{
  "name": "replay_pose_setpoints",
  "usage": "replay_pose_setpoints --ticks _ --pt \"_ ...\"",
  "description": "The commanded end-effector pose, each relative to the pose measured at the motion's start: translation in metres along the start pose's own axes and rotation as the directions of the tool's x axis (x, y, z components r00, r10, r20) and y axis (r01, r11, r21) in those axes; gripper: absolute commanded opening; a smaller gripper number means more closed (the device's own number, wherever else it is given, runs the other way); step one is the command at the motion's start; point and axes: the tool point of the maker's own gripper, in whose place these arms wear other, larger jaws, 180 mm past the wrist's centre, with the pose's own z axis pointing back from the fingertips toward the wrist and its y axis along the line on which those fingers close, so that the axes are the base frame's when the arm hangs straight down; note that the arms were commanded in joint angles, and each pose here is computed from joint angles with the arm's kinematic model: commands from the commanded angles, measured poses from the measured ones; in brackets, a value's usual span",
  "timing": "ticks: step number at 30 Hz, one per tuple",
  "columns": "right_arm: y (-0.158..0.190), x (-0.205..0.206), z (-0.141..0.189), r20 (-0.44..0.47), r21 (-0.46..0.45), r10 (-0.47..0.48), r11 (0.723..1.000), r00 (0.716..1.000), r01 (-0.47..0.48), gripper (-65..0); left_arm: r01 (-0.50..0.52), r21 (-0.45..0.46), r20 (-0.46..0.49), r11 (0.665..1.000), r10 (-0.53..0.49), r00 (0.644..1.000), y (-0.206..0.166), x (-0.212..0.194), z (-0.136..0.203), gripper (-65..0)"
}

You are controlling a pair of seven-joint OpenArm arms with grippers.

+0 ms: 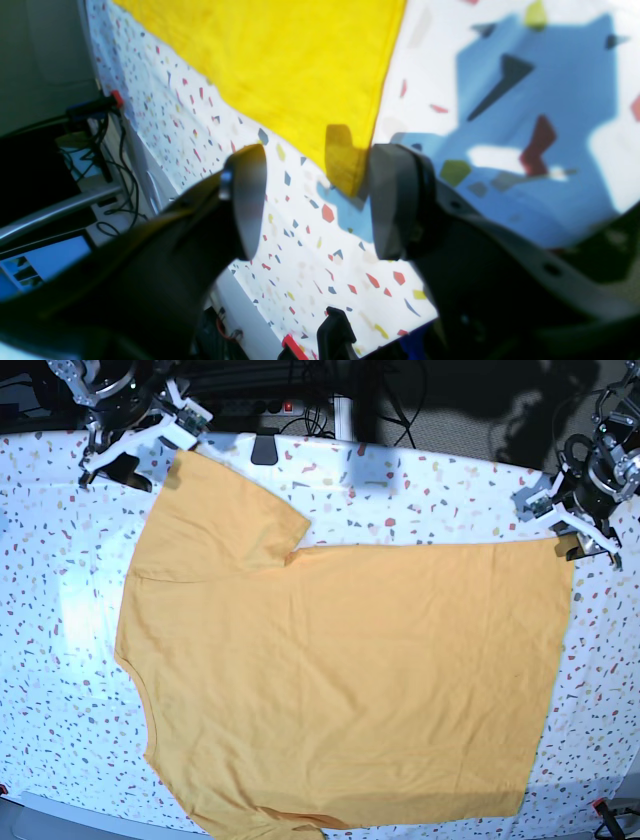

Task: Fold the T-shirt properly
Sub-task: 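Move both grippers toward the two shoulder corners of the yellow T-shirt, then lower both grippers and pinch the shirt's shoulder edge at each corner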

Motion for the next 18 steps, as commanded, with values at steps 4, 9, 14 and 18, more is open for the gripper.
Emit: replay_pose_setpoints --ticks 4,9,14,18 --pt "-0.011 0.001 0.004 0.0 -0.046 -0.023 0.999 1.0 0.023 -23.5 0.017 0.036 0.003 0.999 -0.017 1.0 0.015 -0.001 0.001 -33.0" --pt "-0.011 0.0 0.004 -0.005 -0.046 -0.024 0.999 1.0 0.024 -23.5 -0.005 0.027 0.014 1.0 0.004 1.0 0.008 0.002 -0.001 -33.0" --pt "-0.011 0.0 0.003 -0.005 -0.046 -0.024 0.999 1.0 0.023 -23.5 -0.008 0.01 0.018 1.0 0.008 1.0 0.002 -0.003 -0.005 -33.0" --pt "-0.011 0.0 0.004 -0.004 -0.046 -0.024 0.999 1.0 0.024 -23.5 -0.013 0.006 -0.023 1.0 0.013 1.0 0.001 -0.018 -0.011 -33.0"
